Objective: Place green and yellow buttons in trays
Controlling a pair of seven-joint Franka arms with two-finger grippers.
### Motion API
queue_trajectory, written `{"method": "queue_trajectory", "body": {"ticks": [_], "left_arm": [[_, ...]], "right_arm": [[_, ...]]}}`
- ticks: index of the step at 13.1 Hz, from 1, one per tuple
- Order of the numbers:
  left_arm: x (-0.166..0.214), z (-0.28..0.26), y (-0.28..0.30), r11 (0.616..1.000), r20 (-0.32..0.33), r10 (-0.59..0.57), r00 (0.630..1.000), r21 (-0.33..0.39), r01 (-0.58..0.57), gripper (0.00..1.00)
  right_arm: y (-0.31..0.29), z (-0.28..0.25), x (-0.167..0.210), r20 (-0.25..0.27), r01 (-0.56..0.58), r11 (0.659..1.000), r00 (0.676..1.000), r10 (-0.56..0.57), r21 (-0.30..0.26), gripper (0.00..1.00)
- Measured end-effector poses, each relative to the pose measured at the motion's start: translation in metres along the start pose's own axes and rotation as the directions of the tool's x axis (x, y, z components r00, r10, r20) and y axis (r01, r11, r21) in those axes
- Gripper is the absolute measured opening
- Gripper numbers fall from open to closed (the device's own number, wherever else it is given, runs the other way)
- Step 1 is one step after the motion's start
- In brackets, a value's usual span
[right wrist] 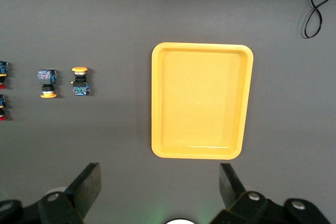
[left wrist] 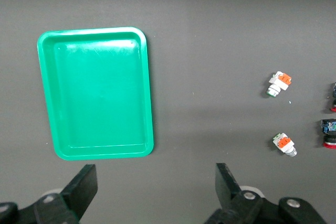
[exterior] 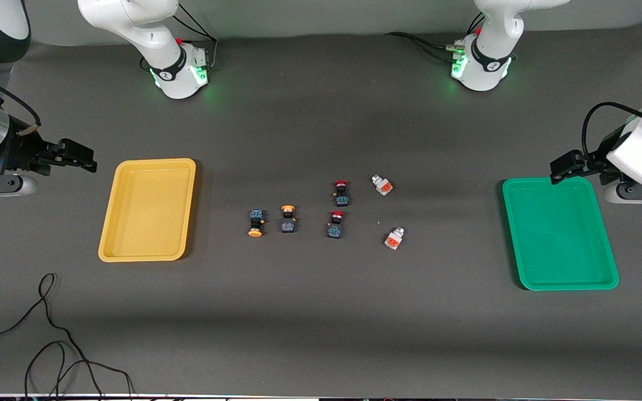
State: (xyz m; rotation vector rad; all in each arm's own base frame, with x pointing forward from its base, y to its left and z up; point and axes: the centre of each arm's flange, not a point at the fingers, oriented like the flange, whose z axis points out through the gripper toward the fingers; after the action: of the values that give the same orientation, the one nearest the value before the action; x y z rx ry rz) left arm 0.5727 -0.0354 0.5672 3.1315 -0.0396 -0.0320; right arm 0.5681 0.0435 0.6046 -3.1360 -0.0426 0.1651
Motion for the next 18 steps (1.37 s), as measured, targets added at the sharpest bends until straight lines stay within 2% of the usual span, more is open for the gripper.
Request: {"method": "queue_trajectory", "body": {"ticks": [4, 9, 18], "left_arm": [[0.003, -0.006, 0.000, 1.000, -0.012, 0.001, 1.000, -0.001, -0.001, 1.00], [-0.003, 0.000, -0.001, 1.000, 0.054, 0.011, 0.998, 0.002, -0.012, 0.99], [-0.005, -0.001, 0.006, 0.998, 0.062, 0.055, 0.997, 0.024, -0.057, 0.99]], "right_arm": [[0.000, 0.002, 0.000, 0.004, 0.000, 1.000, 1.000, 0.000, 0.000, 1.00], [0.000, 0.002, 0.000, 0.004, 0.000, 1.000, 1.000, 0.000, 0.000, 1.00], [0.000, 0.003, 0.000, 0.006, 0.000, 1.000, 1.000, 0.000, 0.000, 1.00]]}}
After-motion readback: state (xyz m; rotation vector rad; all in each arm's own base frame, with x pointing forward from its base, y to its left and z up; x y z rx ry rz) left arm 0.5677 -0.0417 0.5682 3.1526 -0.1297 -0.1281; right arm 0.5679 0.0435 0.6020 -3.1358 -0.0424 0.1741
